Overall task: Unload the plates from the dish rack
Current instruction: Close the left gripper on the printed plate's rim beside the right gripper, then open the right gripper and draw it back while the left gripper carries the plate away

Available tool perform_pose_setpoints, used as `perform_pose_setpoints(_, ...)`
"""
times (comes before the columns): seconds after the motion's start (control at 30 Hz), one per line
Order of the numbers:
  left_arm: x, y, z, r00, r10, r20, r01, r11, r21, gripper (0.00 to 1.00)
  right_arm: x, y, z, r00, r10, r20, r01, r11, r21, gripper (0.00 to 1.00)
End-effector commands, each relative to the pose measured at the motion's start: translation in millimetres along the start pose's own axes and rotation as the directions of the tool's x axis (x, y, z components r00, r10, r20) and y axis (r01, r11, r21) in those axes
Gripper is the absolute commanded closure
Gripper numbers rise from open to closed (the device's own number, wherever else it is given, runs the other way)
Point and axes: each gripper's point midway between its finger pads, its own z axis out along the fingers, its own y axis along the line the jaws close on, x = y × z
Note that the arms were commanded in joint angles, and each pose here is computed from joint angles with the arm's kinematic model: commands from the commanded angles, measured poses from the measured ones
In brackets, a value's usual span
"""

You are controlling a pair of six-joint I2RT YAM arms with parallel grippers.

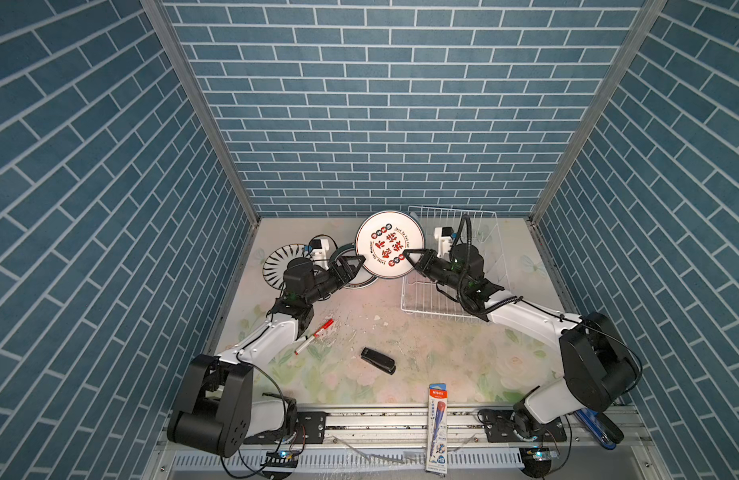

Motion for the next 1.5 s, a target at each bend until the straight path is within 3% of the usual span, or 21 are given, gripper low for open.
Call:
perform_pose_setpoints(0.0,-4,-15,5,1.0,0.025,0.006,-0.026,0.998,0.054,0.28,-1,21,-2,1.0,0.012,0.008,-0.011,0.996,-0.087,1.0)
perform_pose_setpoints(0.67,-3,-19,20,1.0,-0.007,0.004,0.007,0.995,0.098,0.59,6,27,-8,0.999,0.031,-0.014,-0.032,0.994,-0.107,1.0)
perform_pose_setpoints(1.47,-1,-22,23,1.0,-0.008,0.002,0.008,0.994,0.107,0.74,13,31,-9,0.998,0.05,-0.048,-0.056,0.988,-0.147,1.0)
